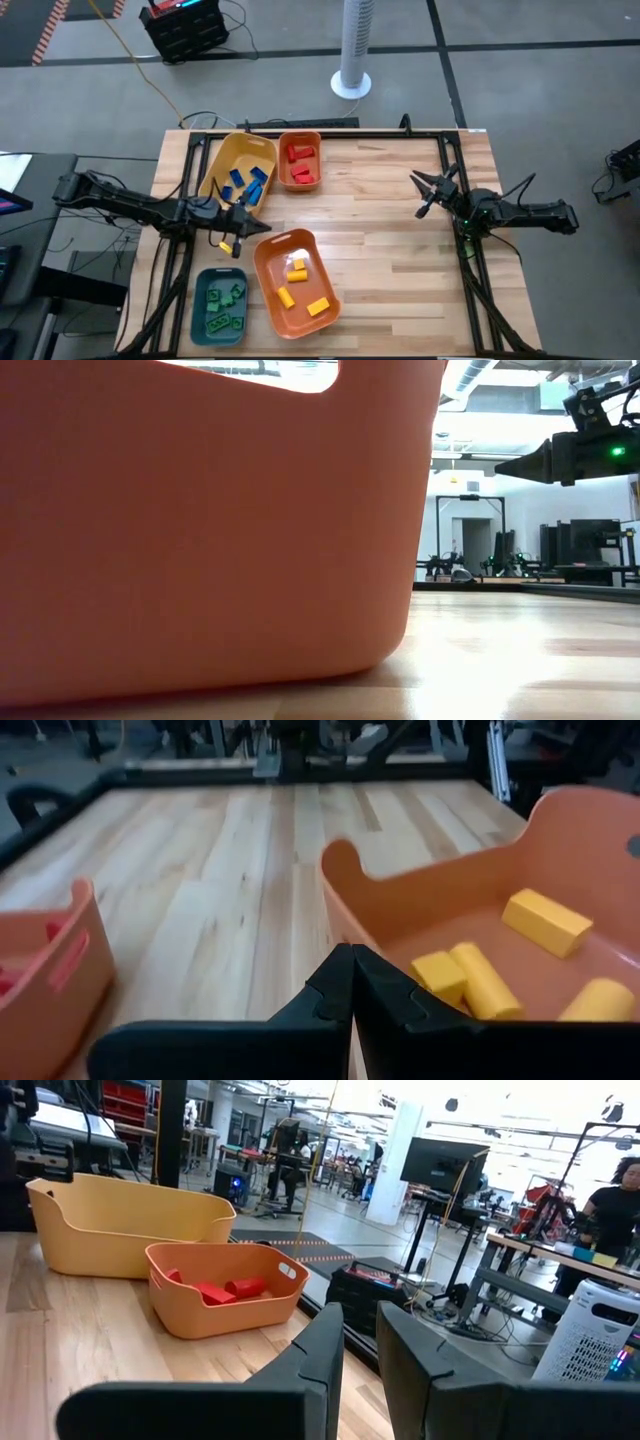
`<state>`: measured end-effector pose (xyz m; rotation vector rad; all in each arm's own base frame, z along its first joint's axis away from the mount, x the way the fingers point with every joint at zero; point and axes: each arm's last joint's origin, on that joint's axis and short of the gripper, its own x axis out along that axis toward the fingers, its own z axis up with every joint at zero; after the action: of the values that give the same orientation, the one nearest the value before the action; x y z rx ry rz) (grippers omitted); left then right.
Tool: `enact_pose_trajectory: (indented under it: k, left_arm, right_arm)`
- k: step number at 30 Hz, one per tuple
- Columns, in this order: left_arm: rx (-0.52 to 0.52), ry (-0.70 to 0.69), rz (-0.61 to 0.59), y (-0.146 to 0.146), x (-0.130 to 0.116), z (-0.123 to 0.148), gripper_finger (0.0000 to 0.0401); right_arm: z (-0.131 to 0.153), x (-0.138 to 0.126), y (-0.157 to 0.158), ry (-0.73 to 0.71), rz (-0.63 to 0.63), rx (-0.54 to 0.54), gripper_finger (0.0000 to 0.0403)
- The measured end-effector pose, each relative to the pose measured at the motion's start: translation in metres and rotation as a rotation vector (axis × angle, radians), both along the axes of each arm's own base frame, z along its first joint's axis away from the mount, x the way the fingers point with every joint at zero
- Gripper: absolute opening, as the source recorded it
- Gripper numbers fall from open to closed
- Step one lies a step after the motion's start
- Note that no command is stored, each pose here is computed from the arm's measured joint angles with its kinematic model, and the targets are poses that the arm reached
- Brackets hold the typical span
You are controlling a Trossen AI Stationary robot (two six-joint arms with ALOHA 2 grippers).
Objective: Sort blocks
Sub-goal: Return to Home Position
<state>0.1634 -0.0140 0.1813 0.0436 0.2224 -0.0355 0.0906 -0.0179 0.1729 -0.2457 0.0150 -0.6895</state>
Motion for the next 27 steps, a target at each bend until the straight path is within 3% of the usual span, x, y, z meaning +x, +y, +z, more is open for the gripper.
enact_pose_trajectory:
  k: [13,27]
  left_arm:
    - [-0.002,0.196,0.007,0.002,-0.022,-0.011,0.0]
    - [-0.002,0.199,0.007,0.007,-0.068,-0.007,0.0]
  right_arm:
    - [0.0,0.0,0.0,-0.001,0.001,0.0,0.0076]
    - [0.0,0.0,0.0,0.0,0.001,0.0,0.0076]
